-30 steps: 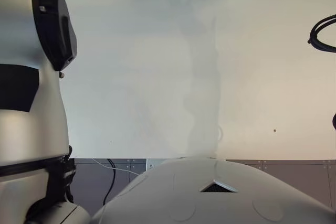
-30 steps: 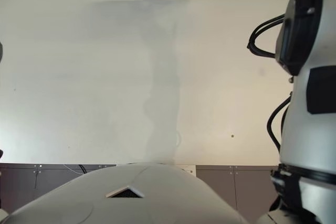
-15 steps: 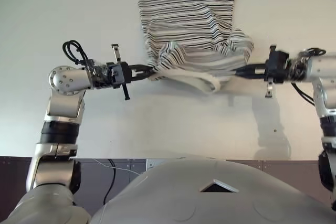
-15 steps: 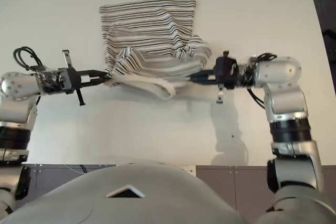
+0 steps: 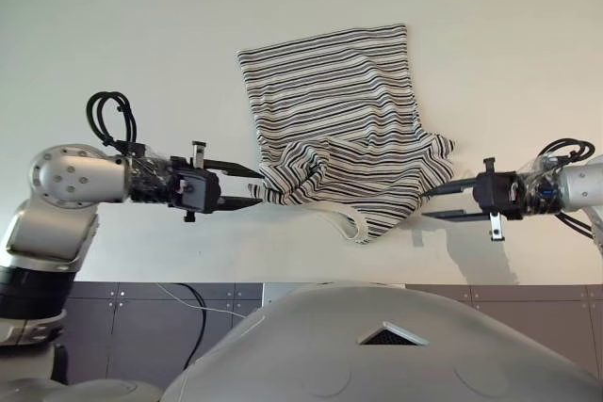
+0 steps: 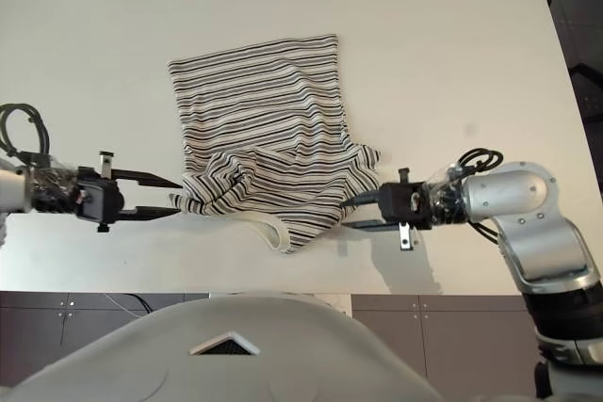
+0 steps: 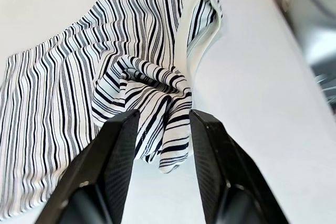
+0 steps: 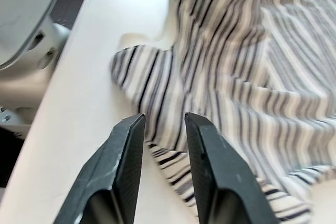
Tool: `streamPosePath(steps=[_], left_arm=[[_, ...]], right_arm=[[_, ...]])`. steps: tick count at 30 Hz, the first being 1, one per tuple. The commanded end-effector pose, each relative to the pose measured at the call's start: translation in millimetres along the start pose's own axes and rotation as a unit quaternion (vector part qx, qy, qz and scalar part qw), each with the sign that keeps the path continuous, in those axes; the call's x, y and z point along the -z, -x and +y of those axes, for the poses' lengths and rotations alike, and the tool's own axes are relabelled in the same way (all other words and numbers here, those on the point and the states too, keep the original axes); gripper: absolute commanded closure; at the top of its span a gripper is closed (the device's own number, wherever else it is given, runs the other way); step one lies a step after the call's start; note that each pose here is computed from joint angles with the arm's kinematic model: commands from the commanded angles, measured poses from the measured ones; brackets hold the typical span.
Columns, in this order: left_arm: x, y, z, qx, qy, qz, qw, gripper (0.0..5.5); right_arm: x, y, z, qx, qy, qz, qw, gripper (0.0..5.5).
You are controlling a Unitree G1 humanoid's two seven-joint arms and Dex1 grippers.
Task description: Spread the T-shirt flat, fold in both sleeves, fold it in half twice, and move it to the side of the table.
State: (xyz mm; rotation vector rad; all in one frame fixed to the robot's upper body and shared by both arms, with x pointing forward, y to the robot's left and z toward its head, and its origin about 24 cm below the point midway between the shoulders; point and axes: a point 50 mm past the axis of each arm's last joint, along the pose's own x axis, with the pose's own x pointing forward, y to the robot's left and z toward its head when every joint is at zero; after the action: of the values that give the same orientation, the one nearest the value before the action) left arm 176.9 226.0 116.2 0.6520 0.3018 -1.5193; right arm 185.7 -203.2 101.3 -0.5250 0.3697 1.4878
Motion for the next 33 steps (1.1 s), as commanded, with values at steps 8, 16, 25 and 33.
streamPosePath(steps=[8,16,25,33], left_arm=[[14,-32,108,-0.254,0.011,0.007,0.967,3.77],[78,-79,108,-0.127,-0.126,0.193,0.965,3.77],[62,-113,165,-0.175,-0.252,0.286,0.908,3.77],[33,-72,183,-0.355,-0.292,0.152,0.875,3.77]], right_arm=[[-14,-46,-99,0.195,0.067,-0.051,0.977,4.13],[33,-83,-143,0.211,0.098,0.080,0.969,4.13],[44,-70,-176,0.317,0.201,0.259,0.890,4.13],[20,-46,-184,0.404,0.224,0.129,0.877,4.13]])
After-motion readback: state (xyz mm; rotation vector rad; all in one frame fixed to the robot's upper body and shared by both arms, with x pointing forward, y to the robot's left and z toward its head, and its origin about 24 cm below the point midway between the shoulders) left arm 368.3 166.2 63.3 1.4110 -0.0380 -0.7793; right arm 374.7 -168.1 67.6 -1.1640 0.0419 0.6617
